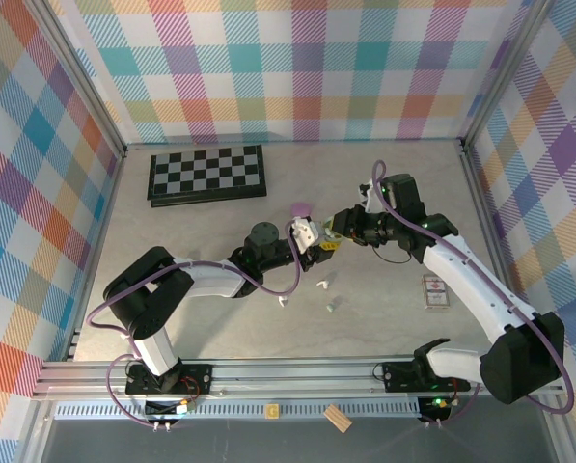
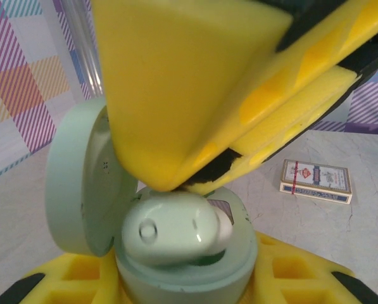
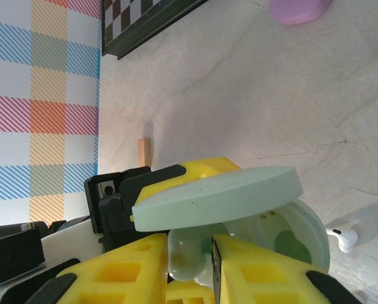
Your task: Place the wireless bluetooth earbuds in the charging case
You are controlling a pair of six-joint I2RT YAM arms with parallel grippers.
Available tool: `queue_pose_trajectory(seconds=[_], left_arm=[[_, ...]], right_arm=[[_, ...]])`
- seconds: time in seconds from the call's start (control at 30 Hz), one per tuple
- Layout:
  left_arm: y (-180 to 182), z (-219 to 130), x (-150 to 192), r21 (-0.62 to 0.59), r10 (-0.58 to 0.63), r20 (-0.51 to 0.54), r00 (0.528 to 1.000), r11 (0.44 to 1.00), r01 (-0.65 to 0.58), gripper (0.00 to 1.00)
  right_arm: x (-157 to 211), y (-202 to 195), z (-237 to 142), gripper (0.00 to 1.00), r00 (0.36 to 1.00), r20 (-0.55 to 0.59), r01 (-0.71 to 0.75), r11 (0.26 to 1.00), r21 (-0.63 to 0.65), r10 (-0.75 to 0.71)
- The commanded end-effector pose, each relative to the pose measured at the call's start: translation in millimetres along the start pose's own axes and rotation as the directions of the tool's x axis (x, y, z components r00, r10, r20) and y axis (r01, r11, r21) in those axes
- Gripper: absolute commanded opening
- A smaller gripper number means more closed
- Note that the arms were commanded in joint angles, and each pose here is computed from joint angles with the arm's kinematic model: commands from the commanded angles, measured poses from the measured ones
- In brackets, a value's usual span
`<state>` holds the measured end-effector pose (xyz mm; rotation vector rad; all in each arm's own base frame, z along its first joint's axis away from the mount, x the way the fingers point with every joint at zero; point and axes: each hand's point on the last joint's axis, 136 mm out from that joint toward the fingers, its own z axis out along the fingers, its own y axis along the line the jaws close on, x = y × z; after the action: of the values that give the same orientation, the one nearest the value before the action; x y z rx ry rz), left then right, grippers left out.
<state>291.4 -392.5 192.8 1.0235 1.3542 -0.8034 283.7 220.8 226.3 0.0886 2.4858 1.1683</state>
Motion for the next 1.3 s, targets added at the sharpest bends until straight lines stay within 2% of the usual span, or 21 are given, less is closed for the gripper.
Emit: queue_pose_trajectory(seconds=[0.0,0.4,0.5,0.63,0.8,0.93,1.03,1.27], left_arm=[[3.8,3.7,-25.9,-0.016,0.011,0.074,0.997,1.0,-0.01,0.29],[4.5,2.9,-26.4,-0.022,0.006,0.082,0.997,1.0,-0.004,0.29],[10.8,-2.4,-23.2,-0.043,-0.001,0.081,0.997,0.999,0.005,0.29],[25.3,-16.9,-19.9,-0.087,-0.009,0.078,0.997,0.996,0.016,0.29],[44.3,-42.8,-15.4,-0.143,-0.016,0.058,0.998,0.989,0.024,0.29],[52.3,-64.6,-13.3,-0.183,-0.014,0.03,0.999,0.983,0.019,0.29],[55.1,-79.5,-12.8,-0.207,-0.019,0.016,1.0,0.978,0.022,0.29],[65.8,-111.8,-21.5,-0.274,-0.03,0.043,0.999,0.961,0.041,0.29]], right_arm=[[-0.3,-3.7,2.3,0.26,1.0,-0.001,0.005,1.0,0.009,-0.005],[-0.1,6.2,-8.5,0.27,0.998,0.018,0.057,0.998,-0.013,-0.057],[2.9,14.3,-18.0,0.35,0.992,0.033,0.124,0.991,-0.039,-0.123],[11.0,9.1,-32.2,0.46,0.978,0.076,0.195,0.981,-0.014,-0.193],[28.8,-10.6,-37.1,0.55,0.978,0.093,0.185,0.983,0.014,-0.185],[52.0,-36.9,-28.4,0.56,0.994,0.041,0.102,0.994,0.039,-0.103],[75.9,-54.2,-12.9,0.57,0.999,-0.04,0.007,1.0,0.018,-0.006],[137.2,-82.6,28.5,0.57,0.964,-0.224,-0.132,0.99,0.054,0.141]])
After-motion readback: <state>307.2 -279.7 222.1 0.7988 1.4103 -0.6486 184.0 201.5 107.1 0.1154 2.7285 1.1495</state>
